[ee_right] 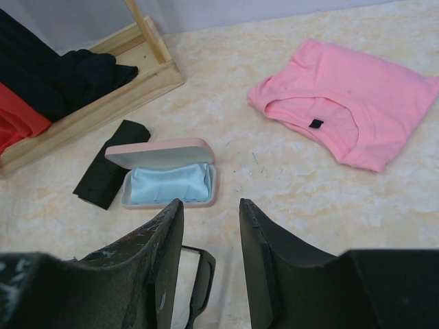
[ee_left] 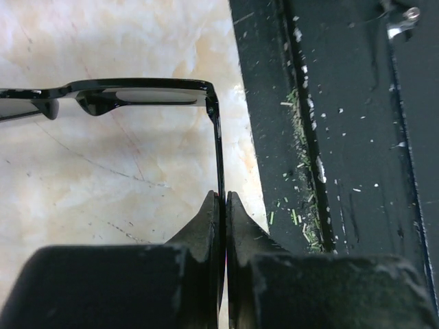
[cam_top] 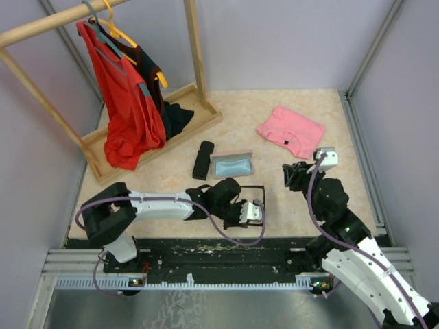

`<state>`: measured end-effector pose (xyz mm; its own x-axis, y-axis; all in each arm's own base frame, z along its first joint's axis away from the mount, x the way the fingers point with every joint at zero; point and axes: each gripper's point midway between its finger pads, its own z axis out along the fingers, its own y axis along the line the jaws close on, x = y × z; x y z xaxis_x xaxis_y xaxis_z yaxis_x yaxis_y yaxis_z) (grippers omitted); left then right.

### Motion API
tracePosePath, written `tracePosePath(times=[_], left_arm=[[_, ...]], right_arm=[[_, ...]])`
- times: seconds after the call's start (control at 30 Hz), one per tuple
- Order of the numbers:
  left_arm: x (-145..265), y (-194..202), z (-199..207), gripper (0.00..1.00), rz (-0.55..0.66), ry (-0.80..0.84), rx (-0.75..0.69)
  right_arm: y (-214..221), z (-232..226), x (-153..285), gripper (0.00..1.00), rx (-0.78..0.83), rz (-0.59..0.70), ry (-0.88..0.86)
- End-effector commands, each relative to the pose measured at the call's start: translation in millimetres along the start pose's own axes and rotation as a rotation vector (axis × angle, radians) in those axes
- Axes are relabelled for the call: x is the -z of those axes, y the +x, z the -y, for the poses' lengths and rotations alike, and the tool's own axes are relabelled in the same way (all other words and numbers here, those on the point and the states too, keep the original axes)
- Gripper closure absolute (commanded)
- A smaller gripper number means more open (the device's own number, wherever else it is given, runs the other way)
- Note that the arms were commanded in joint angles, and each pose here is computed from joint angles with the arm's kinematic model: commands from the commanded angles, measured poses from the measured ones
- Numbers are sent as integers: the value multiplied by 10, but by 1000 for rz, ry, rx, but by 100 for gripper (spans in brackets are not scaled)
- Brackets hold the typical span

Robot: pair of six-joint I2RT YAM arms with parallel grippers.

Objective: Organize the sunglasses
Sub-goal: Place the sunglasses at the center of the board.

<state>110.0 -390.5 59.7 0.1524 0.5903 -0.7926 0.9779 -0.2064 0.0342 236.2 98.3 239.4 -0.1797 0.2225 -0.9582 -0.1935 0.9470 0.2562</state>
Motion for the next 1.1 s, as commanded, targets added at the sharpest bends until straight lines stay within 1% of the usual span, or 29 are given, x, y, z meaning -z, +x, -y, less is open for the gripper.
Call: tracePosePath(times=[0.0,0.23,0.3,0.37,0.47,0.6,0.67,0.8,0.87,1.0,1.07], left_arm=[[-85,14,-109,100,-37,-82,74],[-224,273,-281,99,-146,-205,151],[-245,343,-359,96,-174,-247,164],[-254,404,-404,91,-201,-271,173],[-242,410,-420,82,-201,-284,171],[-184,328,-417,65,-168,-292,171],[-159,272,-403,60,-149,-289,167],[-63,129,-403,58,-105,-302,170],[21,25,-424,57,-66,-321,170],[230,-210,-465,55,30,-368,183],[373,-278,-538,55,79,-419,224]], right_arm=[[-212,-29,16,61,-11,48,-3],[-101,-92,-56,61,-28,2,-22],[-62,-120,-72,61,-36,-16,-31],[-14,-136,-83,61,-44,-36,-37],[70,-125,-91,60,-56,-70,-27],[172,-79,-88,58,-80,-108,5],[213,-42,-84,57,-92,-122,29],[280,4,-78,57,-112,-154,66],[342,12,-88,57,-112,-191,81],[501,-22,-135,58,-74,-301,86],[588,-61,-169,58,-44,-368,76]])
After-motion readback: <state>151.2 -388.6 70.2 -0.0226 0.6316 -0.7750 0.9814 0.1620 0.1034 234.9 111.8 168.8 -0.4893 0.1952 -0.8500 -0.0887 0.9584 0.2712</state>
